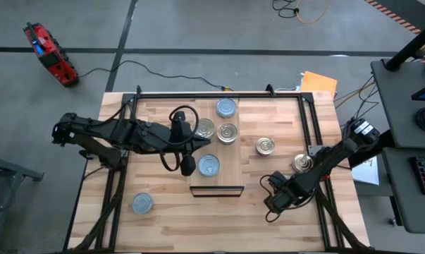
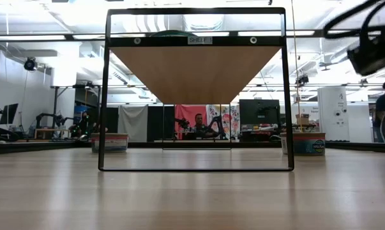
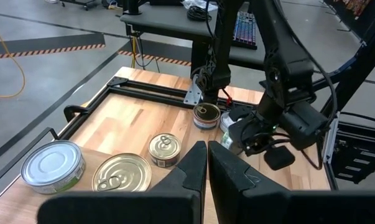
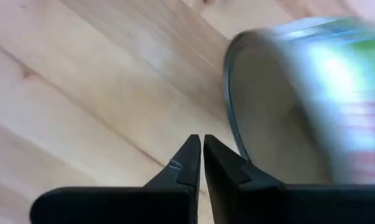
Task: Stack canned seafood by type on shelf
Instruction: Stack the green tuna can on top of the green tuna can on the shelf
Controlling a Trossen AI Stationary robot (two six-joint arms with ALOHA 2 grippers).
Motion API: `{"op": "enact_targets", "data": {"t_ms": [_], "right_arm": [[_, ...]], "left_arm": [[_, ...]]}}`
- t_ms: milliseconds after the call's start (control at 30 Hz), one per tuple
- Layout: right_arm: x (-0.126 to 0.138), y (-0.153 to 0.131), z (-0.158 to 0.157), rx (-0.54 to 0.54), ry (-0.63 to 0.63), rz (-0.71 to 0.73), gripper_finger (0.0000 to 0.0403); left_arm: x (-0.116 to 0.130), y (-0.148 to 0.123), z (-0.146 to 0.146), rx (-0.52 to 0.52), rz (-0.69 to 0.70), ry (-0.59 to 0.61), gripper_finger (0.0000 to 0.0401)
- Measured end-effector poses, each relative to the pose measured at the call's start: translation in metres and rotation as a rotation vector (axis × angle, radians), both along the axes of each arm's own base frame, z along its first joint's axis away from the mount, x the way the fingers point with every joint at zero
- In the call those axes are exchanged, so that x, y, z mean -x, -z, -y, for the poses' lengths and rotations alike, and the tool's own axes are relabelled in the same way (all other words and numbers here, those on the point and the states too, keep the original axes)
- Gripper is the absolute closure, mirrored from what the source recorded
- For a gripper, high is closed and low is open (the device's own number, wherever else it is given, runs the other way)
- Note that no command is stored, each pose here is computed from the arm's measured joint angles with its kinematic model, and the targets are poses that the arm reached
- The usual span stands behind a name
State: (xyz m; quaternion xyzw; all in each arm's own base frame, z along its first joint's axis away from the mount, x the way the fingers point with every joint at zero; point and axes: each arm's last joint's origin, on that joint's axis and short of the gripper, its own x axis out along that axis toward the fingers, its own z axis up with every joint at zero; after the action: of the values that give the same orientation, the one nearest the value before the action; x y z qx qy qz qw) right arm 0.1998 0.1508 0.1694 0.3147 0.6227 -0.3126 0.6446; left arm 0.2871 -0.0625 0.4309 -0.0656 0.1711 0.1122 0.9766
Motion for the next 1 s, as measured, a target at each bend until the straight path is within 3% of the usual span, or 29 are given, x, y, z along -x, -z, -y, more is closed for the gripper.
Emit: {"op": "enact_targets", "data": {"t_ms": [267,500,733,833,1000], "right_arm": [[0.0,-0.041,0.005,-0.002,-0.067,0.025,0.039],[0.005,-0.073,0.026,-0.055,-0.152,0.131,0.039],[0.021,-0.102,0.055,-0.115,-0.128,0.203,0.0384],[0.029,-0.109,0.061,-0.155,-0.153,0.206,0.0356],[0.032,-0.11,0.06,-0.154,-0.293,0.2,0.0271]], "left_arm": [[0.0,0.0,0.0,-0.012,-0.002,0.003,0.0401],[0.0,0.0,0.0,-0.02,-0.003,0.005,0.0401],[0.0,0.0,0.0,-0.02,-0.001,0.006,0.0401],[0.0,0.0,0.0,-0.027,-0.002,0.009,0.0401],[0.0,0.0,0.0,-0.043,-0.005,0.015,0.0401]]}}
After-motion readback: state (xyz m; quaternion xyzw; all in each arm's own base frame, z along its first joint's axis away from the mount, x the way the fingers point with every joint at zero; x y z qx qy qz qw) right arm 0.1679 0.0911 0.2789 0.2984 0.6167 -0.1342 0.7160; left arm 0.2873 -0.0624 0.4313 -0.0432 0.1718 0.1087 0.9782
